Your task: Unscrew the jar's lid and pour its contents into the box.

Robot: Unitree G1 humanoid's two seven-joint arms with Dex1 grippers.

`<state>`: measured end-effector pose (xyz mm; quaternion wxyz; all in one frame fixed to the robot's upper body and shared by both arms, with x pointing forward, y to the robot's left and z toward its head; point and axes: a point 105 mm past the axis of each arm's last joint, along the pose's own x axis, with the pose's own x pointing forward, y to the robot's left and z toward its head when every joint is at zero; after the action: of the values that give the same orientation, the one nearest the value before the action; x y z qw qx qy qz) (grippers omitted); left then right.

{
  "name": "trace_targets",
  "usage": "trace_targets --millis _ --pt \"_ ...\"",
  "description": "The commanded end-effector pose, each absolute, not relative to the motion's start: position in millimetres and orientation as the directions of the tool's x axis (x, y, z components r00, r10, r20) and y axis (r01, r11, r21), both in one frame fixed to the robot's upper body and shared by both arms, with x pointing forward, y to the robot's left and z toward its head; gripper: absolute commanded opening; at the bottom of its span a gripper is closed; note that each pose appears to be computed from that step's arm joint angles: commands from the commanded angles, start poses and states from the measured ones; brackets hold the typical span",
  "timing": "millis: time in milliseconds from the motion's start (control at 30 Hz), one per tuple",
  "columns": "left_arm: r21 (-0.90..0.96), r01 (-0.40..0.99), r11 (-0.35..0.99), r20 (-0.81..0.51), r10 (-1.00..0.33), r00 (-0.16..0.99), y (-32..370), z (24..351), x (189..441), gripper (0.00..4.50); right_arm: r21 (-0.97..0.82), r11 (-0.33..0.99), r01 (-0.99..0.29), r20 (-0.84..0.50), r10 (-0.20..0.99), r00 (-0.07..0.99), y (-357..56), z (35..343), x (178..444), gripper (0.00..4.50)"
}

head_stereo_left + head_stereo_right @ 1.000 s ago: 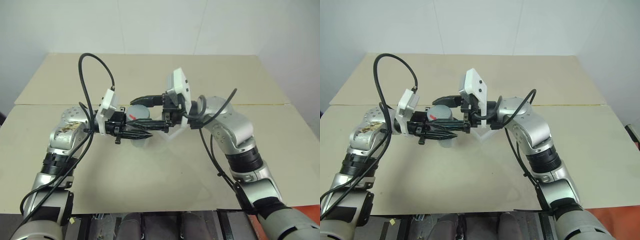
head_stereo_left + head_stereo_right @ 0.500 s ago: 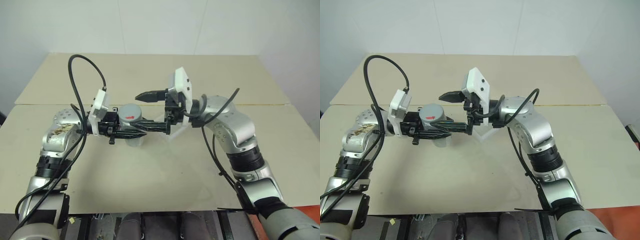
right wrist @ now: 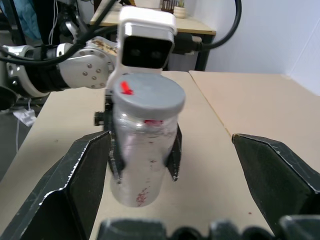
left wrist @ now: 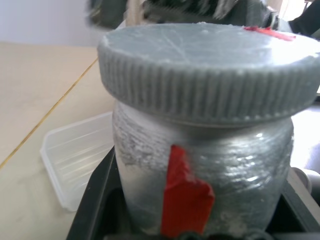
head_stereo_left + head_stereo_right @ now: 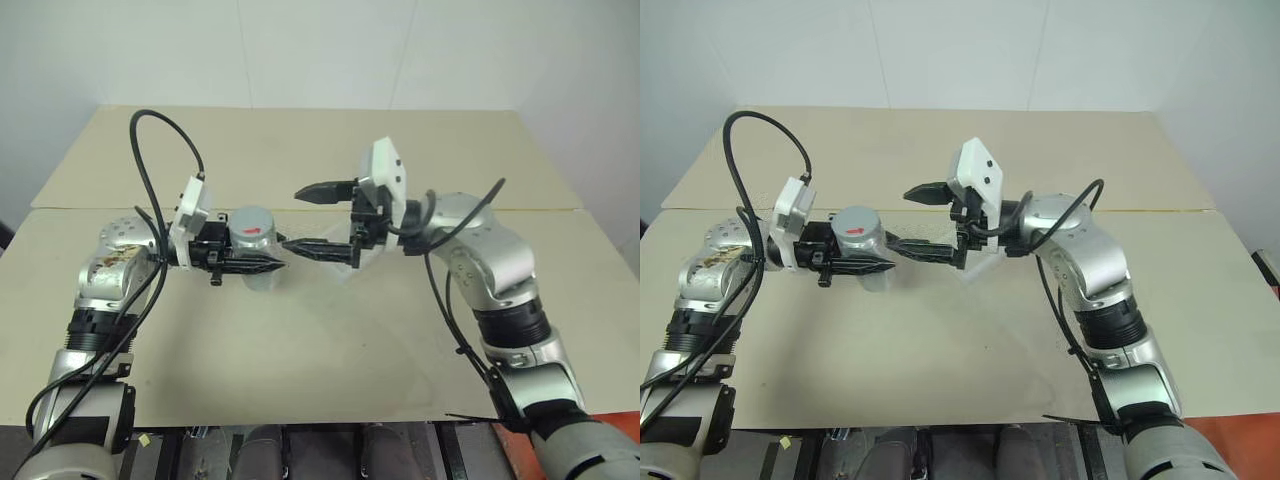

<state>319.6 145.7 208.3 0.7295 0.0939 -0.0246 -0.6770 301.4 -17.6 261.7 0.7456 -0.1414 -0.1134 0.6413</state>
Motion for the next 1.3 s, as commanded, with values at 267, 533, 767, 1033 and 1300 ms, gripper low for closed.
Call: trace_targets --millis 267,533,767,1033,1300 --pt "0.232 0.971 0.056 -0.076 -0.994 0.075 139.0 221.7 325.3 1.93 -0.361 0.246 -0.9 0.1 0.969 0.225 12.1 293.1 293.7 4.47" --pt "0.231 0.972 0.047 -0.08 -0.995 0.067 138.6 221.3 323.3 1.93 -0.329 0.262 -0.907 0.087 0.965 0.248 29.1 289.4 300.3 4.47" --pt "0.229 0.972 0.052 -0.083 -0.994 0.073 140.9 220.5 321.5 1.93 -0.314 0.239 -0.919 0.079 0.971 0.226 37.0 288.0 300.6 4.47" --pt "0.23 0.972 0.056 -0.084 -0.994 0.077 141.9 220.1 320.8 1.93 -0.301 0.217 -0.929 0.058 0.976 0.209 41.5 282.8 301.7 4.47" --pt "0.232 0.971 0.055 -0.088 -0.993 0.078 142.3 219.2 319.5 1.93 -0.297 0.205 -0.933 0.052 0.979 0.198 43.1 280.8 300.8 4.47"
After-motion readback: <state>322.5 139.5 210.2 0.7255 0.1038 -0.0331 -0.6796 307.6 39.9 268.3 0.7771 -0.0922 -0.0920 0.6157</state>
